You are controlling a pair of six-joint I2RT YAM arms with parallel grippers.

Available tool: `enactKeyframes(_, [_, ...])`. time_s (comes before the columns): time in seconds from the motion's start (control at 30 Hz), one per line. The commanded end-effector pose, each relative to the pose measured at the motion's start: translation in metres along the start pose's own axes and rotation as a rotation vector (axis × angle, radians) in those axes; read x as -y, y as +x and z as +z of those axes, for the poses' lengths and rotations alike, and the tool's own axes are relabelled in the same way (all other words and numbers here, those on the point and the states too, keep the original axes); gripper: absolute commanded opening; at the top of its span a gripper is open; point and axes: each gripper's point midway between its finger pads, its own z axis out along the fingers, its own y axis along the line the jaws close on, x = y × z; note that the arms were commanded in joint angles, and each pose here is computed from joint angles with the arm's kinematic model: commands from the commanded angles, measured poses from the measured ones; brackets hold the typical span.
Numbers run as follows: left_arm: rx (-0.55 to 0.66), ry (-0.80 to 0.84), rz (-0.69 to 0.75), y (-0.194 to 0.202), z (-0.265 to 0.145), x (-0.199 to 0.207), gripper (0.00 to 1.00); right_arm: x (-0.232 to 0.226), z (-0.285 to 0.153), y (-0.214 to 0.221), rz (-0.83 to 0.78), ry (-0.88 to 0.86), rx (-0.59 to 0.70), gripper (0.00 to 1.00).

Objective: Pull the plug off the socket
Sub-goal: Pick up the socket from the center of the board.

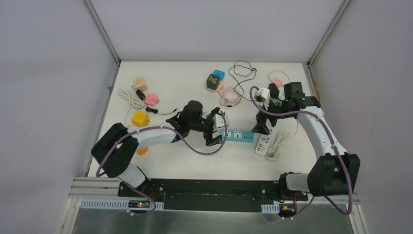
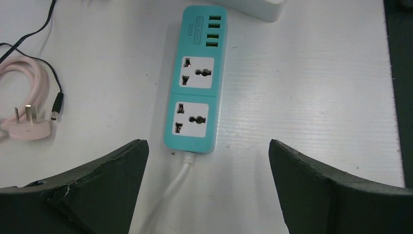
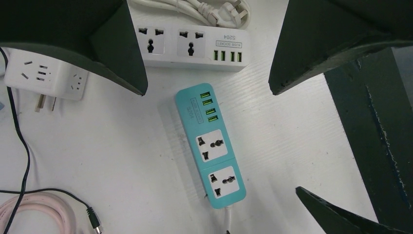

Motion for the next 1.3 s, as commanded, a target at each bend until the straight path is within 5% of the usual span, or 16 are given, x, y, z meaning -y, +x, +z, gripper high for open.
enactKeyframes(0.0, [0.040,0.049,0.139,-0.012,0.025,-0.016,0.97,0.002,-0.004,-0.006,-0.012,0.010,0.041,1.00])
enactKeyframes(0.5, [-0.013,0.121,0.081,0.035,0.076,-0.020,0.99,0.004,-0.004,0.001,0.004,-0.001,0.027,1.00])
enactKeyframes(0.77, [-0.037,0.100,0.071,0.051,0.085,-0.021,0.86,0.004,-0.005,0.002,0.012,-0.001,0.035,1.00])
enactKeyframes(1.13, [-0.115,0.120,0.025,0.061,0.072,-0.007,0.11,0.006,-0.007,0.004,0.026,-0.001,0.043,1.00])
enactKeyframes(1.2, [-0.082,0.083,0.043,0.049,0.065,-0.010,0.00,0.006,-0.007,0.004,0.030,-0.005,0.042,1.00])
enactKeyframes(1.27, [-0.034,0.030,0.047,0.033,0.056,-0.013,0.00,0.006,-0.006,0.005,0.033,-0.009,0.040,1.00])
